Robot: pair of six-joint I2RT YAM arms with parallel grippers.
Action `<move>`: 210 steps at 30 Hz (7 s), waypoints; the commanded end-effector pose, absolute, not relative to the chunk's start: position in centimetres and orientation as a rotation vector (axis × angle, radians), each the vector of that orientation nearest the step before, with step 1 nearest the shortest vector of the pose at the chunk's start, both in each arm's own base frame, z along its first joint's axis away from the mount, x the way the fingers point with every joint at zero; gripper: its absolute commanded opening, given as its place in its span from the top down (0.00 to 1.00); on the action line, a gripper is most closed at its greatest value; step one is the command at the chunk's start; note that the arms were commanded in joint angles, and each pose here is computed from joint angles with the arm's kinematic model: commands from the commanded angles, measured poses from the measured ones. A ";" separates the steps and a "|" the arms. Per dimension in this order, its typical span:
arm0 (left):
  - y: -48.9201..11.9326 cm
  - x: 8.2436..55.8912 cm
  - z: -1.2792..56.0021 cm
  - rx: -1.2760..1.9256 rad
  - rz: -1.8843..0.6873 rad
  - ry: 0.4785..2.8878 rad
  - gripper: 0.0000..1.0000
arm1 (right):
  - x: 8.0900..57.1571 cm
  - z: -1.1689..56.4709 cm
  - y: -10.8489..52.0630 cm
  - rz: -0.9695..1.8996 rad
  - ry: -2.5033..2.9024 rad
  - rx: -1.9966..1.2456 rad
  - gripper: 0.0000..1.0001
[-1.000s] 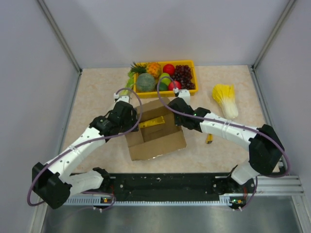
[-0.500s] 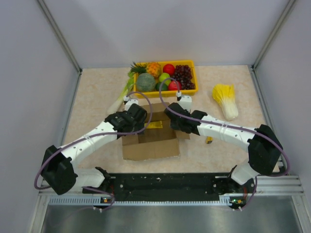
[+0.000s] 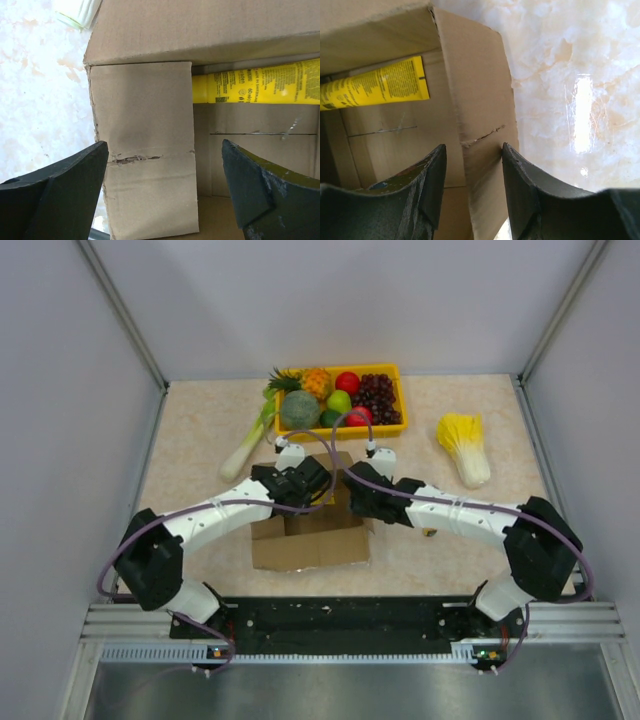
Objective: Unpack the express box
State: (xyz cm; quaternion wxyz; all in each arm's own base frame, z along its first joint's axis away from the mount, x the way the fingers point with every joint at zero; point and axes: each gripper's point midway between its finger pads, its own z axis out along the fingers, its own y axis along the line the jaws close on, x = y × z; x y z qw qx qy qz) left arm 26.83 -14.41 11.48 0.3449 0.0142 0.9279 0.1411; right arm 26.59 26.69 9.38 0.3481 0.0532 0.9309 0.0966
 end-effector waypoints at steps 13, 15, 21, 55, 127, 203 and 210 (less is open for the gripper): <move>-12.4 27.9 10.1 -0.081 0.660 2.286 0.01 | 26.0 8.4 28.5 0.551 2.404 0.179 0.53; -12.1 27.8 9.5 -0.080 0.711 2.286 0.01 | 26.0 8.4 28.5 0.551 2.404 0.182 0.53; -11.0 27.4 10.1 -0.133 0.774 2.254 0.01 | 26.1 8.2 28.3 0.550 2.410 0.189 0.54; -7.6 26.1 15.6 -0.422 0.224 2.249 0.01 | 26.6 6.8 28.1 0.483 2.485 0.209 0.66; -0.4 22.6 11.5 -0.752 0.271 2.223 0.38 | 26.9 6.0 29.4 0.492 2.529 0.170 0.71; -10.3 26.6 13.2 -0.099 -0.256 2.367 0.46 | 32.3 9.8 39.8 0.559 1.940 -1.229 0.32; -9.4 26.5 14.7 -0.158 -0.248 2.286 0.51 | 33.5 7.5 40.5 0.518 1.936 -1.274 0.32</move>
